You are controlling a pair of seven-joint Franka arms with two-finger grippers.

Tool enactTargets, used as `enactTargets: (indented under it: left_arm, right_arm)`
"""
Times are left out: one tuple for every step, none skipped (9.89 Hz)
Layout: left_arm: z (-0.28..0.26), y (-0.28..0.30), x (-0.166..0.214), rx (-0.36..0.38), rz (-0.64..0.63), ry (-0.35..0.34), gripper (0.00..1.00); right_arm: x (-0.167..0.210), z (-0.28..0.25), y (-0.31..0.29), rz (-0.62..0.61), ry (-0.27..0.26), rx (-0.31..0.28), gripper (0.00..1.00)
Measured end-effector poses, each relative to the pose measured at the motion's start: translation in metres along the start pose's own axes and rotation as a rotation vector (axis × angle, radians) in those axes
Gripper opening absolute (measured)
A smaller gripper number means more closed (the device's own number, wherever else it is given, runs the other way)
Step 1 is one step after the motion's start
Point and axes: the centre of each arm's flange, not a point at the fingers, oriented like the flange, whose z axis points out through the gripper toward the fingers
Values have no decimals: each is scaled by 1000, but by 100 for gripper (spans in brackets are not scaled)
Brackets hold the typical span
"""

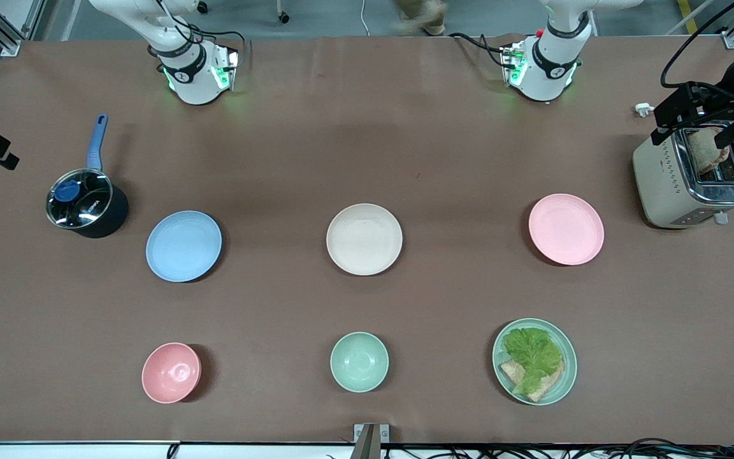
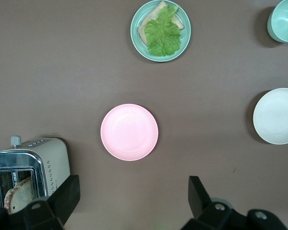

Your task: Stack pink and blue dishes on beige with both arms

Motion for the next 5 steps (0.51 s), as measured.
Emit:
enactTargets:
  left_arm:
    - [0, 0, 0, 0, 0, 0, 100]
    - [0, -1, 0, 0, -1, 0, 100]
    - [1, -3, 0, 0, -4, -1, 98]
    - [2, -9, 1, -16, -18, -4, 96]
    - [6, -22, 2, -36, -44, -13, 95]
  right_arm:
    - [0, 0, 0, 0, 0, 0, 100]
    - [0, 0, 1, 1, 0, 0, 100]
    - [0, 0, 2, 4, 0, 0, 100]
    - [0, 0, 3, -10, 0, 0, 100]
    - [1, 1, 2, -49, -3, 0, 100]
